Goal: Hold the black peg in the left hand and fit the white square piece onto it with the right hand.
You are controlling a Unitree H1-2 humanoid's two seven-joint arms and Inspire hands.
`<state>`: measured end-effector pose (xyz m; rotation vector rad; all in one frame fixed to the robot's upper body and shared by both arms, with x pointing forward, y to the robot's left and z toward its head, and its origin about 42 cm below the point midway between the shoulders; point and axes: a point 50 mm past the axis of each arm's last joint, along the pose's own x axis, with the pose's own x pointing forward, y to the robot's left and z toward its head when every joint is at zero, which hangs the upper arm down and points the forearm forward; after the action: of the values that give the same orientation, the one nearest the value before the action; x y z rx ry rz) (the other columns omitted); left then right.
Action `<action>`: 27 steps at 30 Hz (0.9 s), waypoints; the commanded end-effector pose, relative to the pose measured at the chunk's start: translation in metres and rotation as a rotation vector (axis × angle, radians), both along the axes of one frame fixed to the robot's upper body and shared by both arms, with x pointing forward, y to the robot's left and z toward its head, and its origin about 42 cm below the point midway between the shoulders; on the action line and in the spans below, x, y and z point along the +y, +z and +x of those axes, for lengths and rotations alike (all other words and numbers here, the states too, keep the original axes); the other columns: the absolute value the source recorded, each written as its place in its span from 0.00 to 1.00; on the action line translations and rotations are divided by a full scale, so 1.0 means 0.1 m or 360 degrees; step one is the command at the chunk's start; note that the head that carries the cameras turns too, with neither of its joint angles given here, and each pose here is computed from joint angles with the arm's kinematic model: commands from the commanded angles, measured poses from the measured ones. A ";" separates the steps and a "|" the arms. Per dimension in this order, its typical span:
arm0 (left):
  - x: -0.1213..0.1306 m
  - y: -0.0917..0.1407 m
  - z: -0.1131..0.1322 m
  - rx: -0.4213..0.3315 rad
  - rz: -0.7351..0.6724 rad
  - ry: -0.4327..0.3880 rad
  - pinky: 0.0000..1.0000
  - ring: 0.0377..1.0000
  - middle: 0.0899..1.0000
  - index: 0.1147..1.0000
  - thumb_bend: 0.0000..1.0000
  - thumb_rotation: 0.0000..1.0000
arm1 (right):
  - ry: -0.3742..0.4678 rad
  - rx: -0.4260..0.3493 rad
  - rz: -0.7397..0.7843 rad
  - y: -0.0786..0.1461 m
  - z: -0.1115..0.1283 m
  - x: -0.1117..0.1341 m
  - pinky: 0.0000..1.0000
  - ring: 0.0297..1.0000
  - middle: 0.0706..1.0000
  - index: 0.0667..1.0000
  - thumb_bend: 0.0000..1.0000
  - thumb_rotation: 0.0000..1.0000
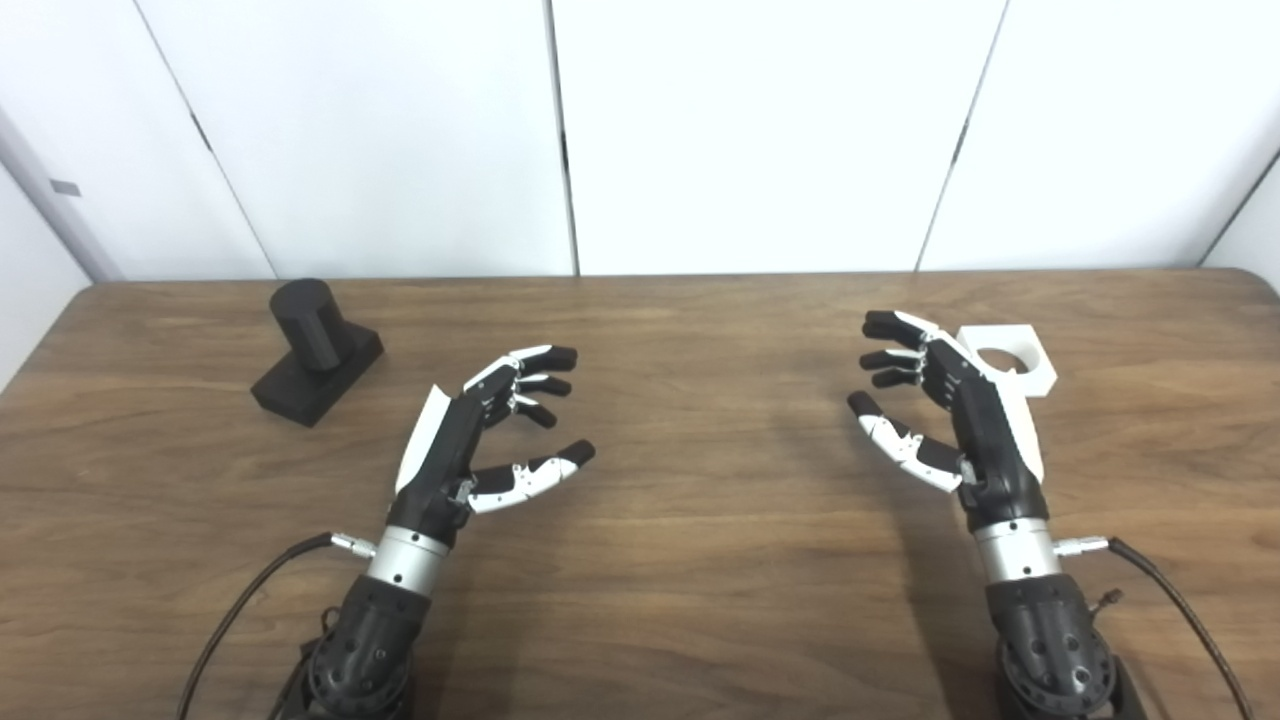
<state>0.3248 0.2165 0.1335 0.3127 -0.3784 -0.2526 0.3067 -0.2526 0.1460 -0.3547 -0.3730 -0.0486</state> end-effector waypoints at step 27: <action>-0.02 0.20 0.05 -0.0130 -0.0016 -0.0006 0.57 0.71 0.77 0.72 0.68 0.09 | 0.0087 -0.0050 0.0005 0.20 0.05 0.02 0.58 0.70 0.79 0.78 0.79 0.19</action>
<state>0.3247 0.2165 0.1345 0.3119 -0.3814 -0.2516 0.3070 -0.2518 0.1463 -0.3456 -0.3261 0.0030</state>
